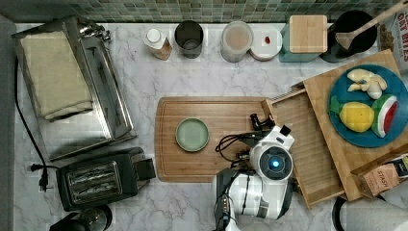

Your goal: Open the drawer.

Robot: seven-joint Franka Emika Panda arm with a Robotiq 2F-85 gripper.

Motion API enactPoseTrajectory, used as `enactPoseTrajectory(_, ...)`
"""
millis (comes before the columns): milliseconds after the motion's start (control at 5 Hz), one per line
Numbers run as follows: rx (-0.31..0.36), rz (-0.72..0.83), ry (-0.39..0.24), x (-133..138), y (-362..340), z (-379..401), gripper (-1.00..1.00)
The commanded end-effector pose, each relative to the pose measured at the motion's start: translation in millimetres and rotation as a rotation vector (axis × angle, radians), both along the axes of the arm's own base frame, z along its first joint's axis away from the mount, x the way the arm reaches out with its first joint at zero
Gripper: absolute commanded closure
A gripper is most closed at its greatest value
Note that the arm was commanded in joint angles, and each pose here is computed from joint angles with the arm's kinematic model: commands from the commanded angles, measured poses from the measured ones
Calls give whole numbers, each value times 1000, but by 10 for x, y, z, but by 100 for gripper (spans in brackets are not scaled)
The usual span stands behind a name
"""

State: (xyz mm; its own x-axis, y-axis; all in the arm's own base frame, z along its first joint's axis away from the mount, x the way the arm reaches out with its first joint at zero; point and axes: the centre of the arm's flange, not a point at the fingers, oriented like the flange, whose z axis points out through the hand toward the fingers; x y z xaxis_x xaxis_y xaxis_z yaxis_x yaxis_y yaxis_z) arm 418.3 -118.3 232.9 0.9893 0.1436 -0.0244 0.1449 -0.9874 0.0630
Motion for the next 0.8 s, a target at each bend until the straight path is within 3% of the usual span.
enactPoseTrajectory(200, 131, 92, 140, -303, 800, -128, -100)
enactPoseTrajectory(800, 160, 52, 126, -397, 1055, -89, -100)
